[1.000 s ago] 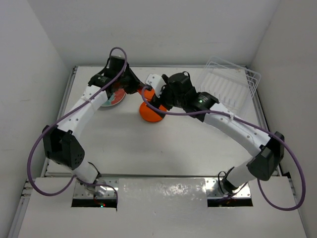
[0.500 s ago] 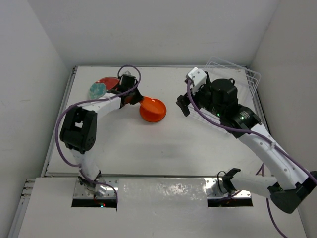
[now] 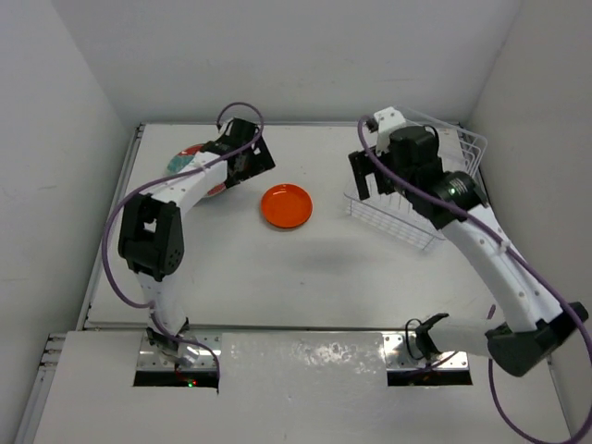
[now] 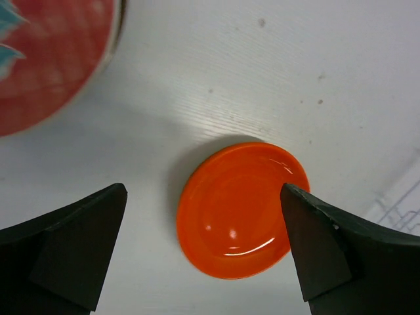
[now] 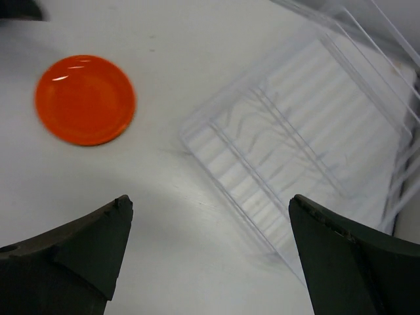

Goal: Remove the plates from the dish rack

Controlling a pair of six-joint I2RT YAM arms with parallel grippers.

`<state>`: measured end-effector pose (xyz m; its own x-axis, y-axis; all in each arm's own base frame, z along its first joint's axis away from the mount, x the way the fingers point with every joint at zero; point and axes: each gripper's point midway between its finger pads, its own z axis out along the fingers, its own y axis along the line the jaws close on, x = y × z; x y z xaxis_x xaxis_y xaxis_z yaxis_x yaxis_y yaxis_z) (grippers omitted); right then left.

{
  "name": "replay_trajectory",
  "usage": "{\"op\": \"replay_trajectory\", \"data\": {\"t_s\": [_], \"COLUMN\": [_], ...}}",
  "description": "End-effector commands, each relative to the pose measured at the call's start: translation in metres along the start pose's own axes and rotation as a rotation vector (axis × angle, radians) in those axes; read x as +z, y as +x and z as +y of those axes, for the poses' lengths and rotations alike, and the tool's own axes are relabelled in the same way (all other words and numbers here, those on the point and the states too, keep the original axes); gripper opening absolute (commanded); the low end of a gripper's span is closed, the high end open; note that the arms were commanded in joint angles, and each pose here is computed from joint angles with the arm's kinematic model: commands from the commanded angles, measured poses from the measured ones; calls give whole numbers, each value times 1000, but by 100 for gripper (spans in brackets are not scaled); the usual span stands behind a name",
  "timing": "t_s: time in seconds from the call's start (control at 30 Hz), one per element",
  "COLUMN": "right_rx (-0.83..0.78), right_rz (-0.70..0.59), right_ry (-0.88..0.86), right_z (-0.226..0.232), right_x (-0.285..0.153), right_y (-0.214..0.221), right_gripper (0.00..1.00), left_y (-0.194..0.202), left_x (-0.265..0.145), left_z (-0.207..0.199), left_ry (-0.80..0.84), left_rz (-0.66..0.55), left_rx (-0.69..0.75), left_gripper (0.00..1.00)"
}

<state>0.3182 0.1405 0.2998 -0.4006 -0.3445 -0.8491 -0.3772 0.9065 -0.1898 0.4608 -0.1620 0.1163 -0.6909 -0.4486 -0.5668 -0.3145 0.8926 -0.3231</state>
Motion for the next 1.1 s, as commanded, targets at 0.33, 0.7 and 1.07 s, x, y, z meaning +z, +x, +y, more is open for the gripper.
{"op": "replay_trajectory", "data": {"t_s": [0.33,0.7,1.07], "right_rx": [348,262,267], "right_rz": [127,238,239], "right_ry": [437,494,472], "right_z": [-95,-101,-93], "right_x": [-68,-121,-131], "right_y": [21,78,106], "right_gripper": [99,99,99], "left_y": [-122,-50,-28], "left_x": [-234,-285,-280], "left_z": [104,176,188], "left_ry": [-335,-290,-293], "left_rz": [-509,-610,-576], "left_rx": [160,49,31], "left_gripper": [100,100,100]}}
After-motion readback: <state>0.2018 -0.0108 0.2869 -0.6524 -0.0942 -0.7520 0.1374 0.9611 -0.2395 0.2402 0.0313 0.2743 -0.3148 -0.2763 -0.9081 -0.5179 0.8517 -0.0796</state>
